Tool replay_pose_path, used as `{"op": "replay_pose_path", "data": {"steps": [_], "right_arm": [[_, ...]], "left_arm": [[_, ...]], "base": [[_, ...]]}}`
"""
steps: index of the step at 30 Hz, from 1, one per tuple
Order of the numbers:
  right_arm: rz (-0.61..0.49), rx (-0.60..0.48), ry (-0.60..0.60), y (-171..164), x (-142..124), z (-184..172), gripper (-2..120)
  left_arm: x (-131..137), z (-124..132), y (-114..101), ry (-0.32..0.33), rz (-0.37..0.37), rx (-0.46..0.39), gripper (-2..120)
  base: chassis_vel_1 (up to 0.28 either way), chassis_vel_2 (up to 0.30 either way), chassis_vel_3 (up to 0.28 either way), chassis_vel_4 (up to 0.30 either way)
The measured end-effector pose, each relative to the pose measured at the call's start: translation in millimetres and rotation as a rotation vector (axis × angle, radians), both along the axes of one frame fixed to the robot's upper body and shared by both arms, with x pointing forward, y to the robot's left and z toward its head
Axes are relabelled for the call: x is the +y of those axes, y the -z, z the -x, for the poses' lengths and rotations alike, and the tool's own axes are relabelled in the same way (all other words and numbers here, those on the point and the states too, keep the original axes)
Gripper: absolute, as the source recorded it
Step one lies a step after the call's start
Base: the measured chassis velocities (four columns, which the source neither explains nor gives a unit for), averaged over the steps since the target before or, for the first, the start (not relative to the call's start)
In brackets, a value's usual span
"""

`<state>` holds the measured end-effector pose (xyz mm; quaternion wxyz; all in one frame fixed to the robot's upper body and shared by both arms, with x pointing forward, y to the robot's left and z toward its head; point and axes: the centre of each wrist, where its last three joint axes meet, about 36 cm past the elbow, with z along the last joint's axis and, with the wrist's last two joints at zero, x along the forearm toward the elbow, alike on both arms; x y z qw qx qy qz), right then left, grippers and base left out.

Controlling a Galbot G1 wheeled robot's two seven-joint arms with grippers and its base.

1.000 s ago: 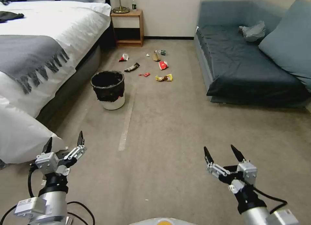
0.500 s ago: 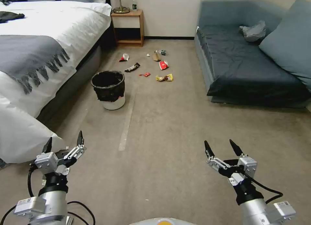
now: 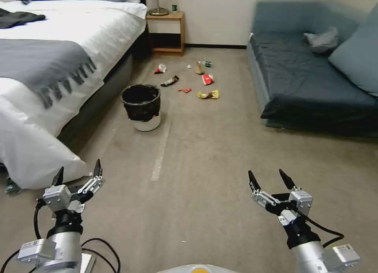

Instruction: Pick up the trash can from the floor.

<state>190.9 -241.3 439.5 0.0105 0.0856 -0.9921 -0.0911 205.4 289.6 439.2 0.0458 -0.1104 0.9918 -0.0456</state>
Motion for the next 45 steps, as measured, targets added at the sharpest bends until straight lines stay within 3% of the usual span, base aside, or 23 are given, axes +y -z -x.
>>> {"op": "replay_pose_path", "data": {"steps": [45], "right_arm": [[-0.027, -0.076, -0.047, 4.3, 6.6, 9.1, 100]], "left_arm": [[-2.3, 0.7, -0.6, 0.043, -0.004, 0.023, 100]], "base": [[0.008, 0.009, 0.009, 0.008]]}}
